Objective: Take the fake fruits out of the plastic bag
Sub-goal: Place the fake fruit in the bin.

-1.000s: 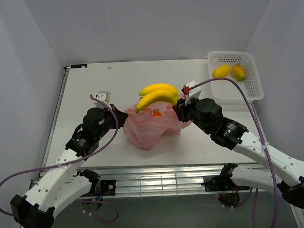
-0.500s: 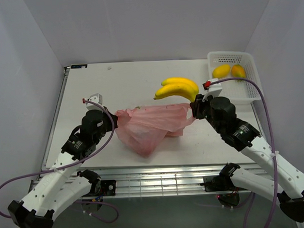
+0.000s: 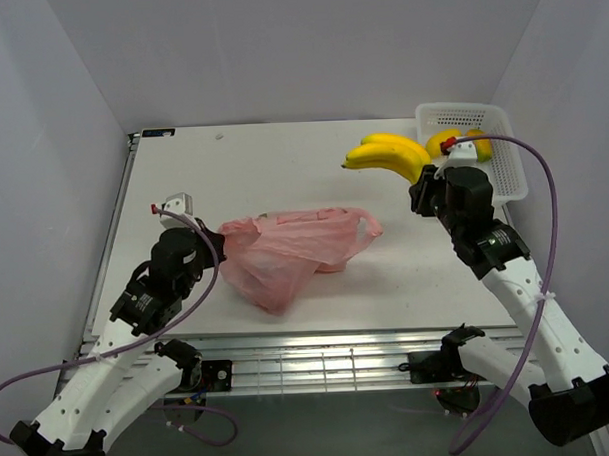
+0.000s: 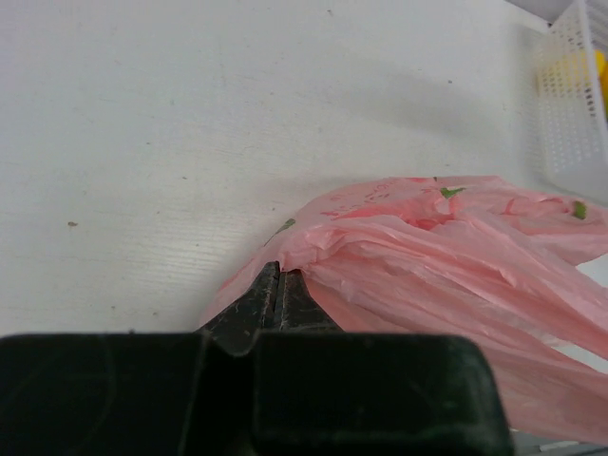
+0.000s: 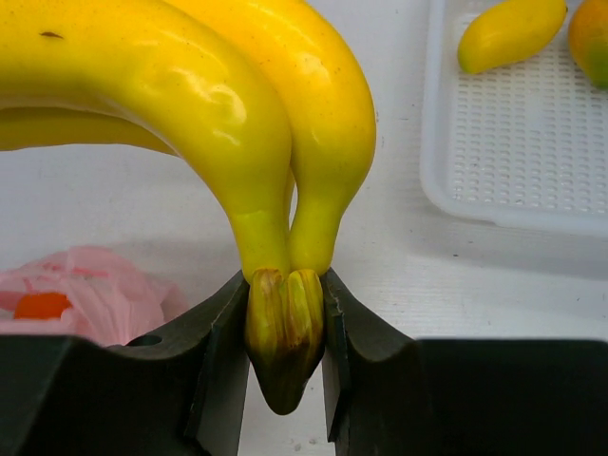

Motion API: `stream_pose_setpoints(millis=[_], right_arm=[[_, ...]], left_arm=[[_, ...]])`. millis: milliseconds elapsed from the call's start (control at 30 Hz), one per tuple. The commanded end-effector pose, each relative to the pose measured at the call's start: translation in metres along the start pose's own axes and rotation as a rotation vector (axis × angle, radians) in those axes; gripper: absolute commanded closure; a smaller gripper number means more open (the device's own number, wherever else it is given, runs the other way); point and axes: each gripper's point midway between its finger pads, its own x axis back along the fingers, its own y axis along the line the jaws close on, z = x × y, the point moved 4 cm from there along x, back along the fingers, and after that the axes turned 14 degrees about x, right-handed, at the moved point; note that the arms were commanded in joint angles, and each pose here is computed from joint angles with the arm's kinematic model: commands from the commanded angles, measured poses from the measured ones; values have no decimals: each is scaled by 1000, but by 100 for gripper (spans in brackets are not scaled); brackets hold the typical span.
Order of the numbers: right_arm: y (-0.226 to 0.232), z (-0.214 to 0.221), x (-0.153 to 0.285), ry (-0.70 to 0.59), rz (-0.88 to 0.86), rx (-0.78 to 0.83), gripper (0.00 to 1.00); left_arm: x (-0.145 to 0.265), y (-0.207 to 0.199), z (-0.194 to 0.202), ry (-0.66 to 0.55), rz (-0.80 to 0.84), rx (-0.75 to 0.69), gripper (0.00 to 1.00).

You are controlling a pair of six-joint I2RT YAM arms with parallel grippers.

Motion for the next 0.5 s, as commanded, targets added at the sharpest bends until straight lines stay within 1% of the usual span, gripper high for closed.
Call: stream_pose_setpoints(millis=[0, 33, 67, 100, 133, 167, 200, 233, 300, 333, 367, 400, 433, 467], right_arm=[[-21, -41, -10, -82, 33, -42, 89], [-36, -37, -24, -43, 55, -66, 89], [-45, -43, -29, -43, 73, -83, 89], [-54, -41, -36, -26, 92, -112, 88], [-72, -31, -51, 22, 117, -147, 88], [-82, -33, -56, 27, 132, -169, 86], [-102, -28, -60, 43, 183, -212, 85], [-112, -17, -74, 87, 207, -230, 84], [-134, -12, -83, 118, 275, -246, 80], [-142, 1, -96, 172, 305, -250, 78], [-148, 5, -101, 196, 324, -248, 68], [-153, -2, -105, 195, 335, -245, 61], [-159, 14, -114, 264, 358, -250, 53], [-161, 18, -118, 285, 368, -252, 36]], left_arm=[[12, -30, -17, -31, 177, 3, 100], [15, -42, -18, -21, 255, -7, 100], [17, -48, -18, -13, 294, -15, 100], [16, -53, -18, -7, 322, -22, 100], [15, -58, -18, -2, 348, -28, 100], [16, -66, -18, 19, 382, -47, 100], [15, -69, -18, 32, 392, -60, 100], [9, -72, -14, 63, 389, -77, 100], [8, -80, -10, 103, 434, -104, 100], [5, -82, -8, 115, 441, -112, 100], [5, -84, -7, 122, 453, -121, 100], [6, -85, -5, 131, 472, -127, 100], [7, -87, -5, 127, 485, -129, 100], [9, -87, -6, 122, 496, -129, 100]])
